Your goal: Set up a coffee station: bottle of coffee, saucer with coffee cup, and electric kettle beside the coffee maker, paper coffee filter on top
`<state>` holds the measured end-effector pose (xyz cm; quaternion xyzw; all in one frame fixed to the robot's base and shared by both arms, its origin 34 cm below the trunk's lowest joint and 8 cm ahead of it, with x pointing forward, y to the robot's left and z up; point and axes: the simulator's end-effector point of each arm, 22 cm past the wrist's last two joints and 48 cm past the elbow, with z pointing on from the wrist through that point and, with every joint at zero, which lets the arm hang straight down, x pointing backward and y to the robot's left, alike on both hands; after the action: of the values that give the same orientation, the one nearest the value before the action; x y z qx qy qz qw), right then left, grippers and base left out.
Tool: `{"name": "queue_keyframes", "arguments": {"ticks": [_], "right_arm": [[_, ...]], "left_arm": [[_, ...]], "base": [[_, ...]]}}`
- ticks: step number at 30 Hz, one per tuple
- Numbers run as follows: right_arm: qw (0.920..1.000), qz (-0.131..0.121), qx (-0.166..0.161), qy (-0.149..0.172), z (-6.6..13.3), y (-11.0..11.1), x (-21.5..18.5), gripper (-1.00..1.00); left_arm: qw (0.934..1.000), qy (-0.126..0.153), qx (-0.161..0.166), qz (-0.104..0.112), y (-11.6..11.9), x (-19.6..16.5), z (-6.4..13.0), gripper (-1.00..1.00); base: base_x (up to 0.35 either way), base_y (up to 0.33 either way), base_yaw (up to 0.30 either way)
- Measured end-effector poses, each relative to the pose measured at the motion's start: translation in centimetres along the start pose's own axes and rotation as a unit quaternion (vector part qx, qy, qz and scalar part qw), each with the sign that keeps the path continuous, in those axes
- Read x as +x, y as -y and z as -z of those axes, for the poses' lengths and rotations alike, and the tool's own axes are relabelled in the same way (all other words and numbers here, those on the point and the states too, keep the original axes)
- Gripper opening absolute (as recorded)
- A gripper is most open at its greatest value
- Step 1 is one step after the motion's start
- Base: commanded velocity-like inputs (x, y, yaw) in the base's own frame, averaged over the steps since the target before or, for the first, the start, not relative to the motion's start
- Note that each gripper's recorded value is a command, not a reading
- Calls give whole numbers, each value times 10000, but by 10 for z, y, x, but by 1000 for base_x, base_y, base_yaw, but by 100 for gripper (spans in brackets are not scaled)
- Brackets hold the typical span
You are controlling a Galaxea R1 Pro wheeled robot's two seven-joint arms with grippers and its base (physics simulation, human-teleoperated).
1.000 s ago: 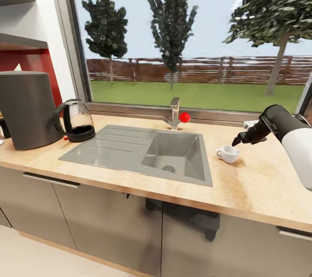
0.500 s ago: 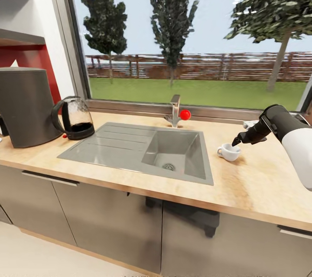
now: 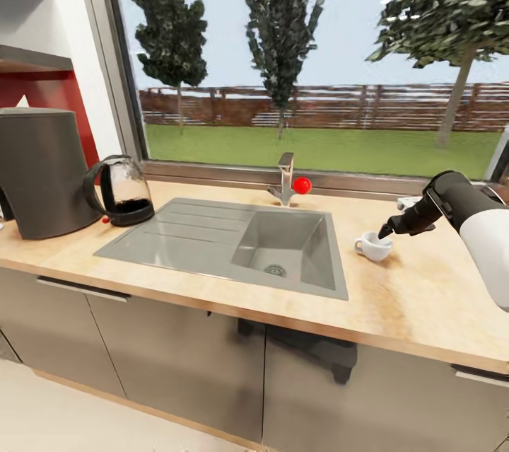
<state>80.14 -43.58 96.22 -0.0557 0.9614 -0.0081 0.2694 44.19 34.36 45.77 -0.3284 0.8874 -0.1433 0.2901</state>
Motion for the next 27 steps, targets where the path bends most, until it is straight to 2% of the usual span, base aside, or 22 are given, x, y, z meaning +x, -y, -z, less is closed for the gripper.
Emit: {"name": "queue_keyframes", "arguments": {"ticks": [27], "right_arm": [[10000, 2, -38, -70, -10, -1, 3, 100]], "left_arm": [[10000, -55, -49, 1, -4, 4, -1, 100]], "base": [[-16, 0, 0]]}}
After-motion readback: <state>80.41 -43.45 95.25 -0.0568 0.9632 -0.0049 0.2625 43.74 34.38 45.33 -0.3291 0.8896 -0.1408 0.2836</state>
